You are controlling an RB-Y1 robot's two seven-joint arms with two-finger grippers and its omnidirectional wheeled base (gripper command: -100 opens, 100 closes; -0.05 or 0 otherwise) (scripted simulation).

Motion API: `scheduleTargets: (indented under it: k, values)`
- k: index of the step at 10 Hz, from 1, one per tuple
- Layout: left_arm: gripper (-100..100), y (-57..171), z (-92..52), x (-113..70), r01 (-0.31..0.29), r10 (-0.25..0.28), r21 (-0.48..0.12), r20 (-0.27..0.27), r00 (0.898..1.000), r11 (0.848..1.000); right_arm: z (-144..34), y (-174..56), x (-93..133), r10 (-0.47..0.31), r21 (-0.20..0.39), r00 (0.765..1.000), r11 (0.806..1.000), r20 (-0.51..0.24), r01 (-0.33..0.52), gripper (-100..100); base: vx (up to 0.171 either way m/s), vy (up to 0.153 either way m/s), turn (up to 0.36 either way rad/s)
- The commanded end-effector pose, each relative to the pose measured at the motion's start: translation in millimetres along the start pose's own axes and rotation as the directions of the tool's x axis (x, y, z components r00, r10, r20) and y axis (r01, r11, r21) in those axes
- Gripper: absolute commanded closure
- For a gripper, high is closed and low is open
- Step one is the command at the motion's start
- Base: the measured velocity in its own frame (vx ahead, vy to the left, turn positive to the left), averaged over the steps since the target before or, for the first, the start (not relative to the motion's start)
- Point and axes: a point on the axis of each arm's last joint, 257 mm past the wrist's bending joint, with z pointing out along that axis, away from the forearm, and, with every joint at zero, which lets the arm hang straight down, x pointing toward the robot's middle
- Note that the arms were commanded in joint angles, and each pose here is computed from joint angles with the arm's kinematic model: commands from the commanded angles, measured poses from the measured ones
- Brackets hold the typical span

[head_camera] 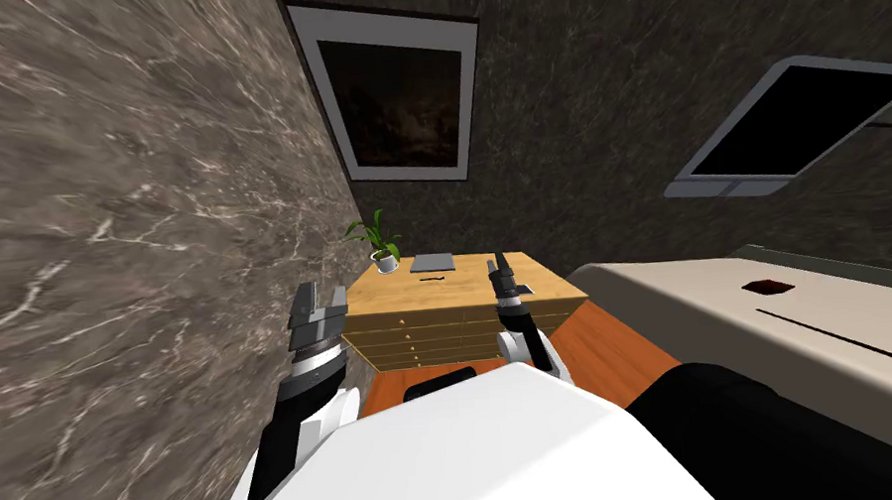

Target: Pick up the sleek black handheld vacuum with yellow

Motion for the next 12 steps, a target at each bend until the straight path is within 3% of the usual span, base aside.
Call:
scheduleTargets:
  k: [1,3,5,8,9,11,12]
  values:
    - [0,0.0,0.0,0.0,0.0,0.0,0.0,0.0,1.0,1.0,-5.8,-5.1,-3.9,-0.062,0.004,0.997,0.998,-0.035,0.062,-100,-0.012,-0.042,0.213]
    - [0,0.0,0.0,0.0,0.0,0.0,0.0,0.0,1.0,1.0,-14.1,-13.1,-11.3,-0.143,0.011,0.987,0.989,-0.074,0.144,-100,-0.024,-0.098,0.23]
    - [0,0.0,0.0,0.0,0.0,0.0,0.0,0.0,1.0,1.0,-25.6,-24.2,-21.8,-0.243,0.016,0.962,0.969,-0.125,0.247,-100,-0.04,-0.116,0.271]
    - [0,0.0,0.0,0.0,0.0,0.0,0.0,0.0,1.0,1.0,-48.2,-45.6,-42.0,-0.404,0.018,0.886,0.908,-0.227,0.418,-100,-0.04,-0.135,0.367]
    - [0,0.0,0.0,0.0,0.0,0.0,0.0,0.0,1.0,1.0,-48.1,-45.5,-41.4,-0.406,0.015,0.884,0.907,-0.233,0.421,-100,-0.052,-0.075,0.112]
    - [0,0.0,0.0,0.0,0.0,0.0,0.0,0.0,1.0,1.0,-67.3,-62.9,-56.6,-0.499,0.008,0.807,0.849,-0.316,0.528,-100,-0.056,-0.076,0.343]
    - [0,0.0,0.0,0.0,0.0,0.0,0.0,0.0,1.0,1.0,-66.8,-62.6,-56.3,-0.503,0.001,0.801,0.846,-0.324,0.532,-100,-0.043,-0.089,0.159]
